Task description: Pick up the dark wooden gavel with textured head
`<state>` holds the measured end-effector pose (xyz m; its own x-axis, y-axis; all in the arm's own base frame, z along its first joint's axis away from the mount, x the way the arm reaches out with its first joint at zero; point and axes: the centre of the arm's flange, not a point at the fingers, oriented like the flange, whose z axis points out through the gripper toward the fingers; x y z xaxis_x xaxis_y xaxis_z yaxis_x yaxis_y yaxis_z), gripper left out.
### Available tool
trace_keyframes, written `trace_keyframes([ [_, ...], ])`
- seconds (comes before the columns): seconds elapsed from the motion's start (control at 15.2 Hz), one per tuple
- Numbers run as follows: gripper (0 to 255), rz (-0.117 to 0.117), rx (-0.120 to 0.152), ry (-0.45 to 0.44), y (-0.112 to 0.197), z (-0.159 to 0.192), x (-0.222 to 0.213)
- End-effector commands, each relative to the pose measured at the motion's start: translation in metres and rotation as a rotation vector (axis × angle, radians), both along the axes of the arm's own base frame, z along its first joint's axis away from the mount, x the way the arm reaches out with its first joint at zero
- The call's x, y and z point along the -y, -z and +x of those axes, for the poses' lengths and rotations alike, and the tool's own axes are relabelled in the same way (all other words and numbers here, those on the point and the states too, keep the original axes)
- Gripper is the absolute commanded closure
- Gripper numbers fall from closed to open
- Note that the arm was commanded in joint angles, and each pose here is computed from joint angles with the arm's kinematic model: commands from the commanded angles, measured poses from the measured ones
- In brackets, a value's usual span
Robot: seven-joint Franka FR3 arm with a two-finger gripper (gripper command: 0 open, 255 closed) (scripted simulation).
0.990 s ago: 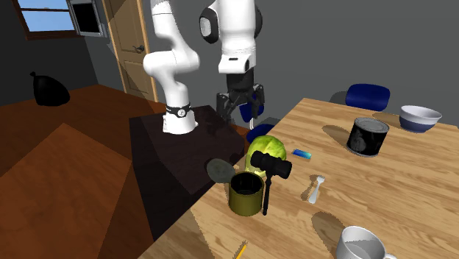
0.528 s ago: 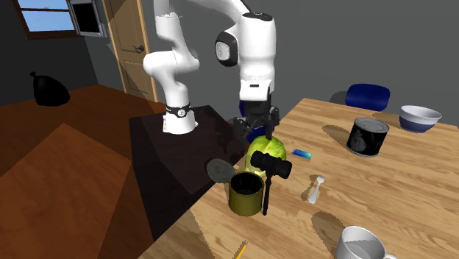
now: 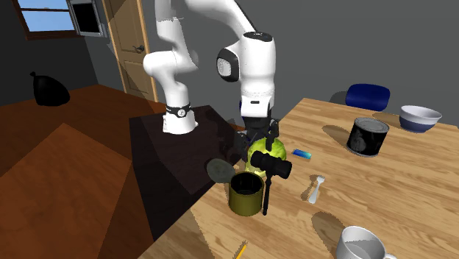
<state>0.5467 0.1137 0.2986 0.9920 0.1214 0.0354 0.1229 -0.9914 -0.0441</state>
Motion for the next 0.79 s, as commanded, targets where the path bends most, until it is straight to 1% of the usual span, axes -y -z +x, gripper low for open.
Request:
trace_keyframes([
  [0.0,255,0.0,0.001,0.0,0.002,0.0,0.0],
  [0.59,255,0.0,0.0,0.0,0.002,0.001,0.0],
  [0.73,255,0.0,0.0,0.0,-0.009,0.0,0.0],
])
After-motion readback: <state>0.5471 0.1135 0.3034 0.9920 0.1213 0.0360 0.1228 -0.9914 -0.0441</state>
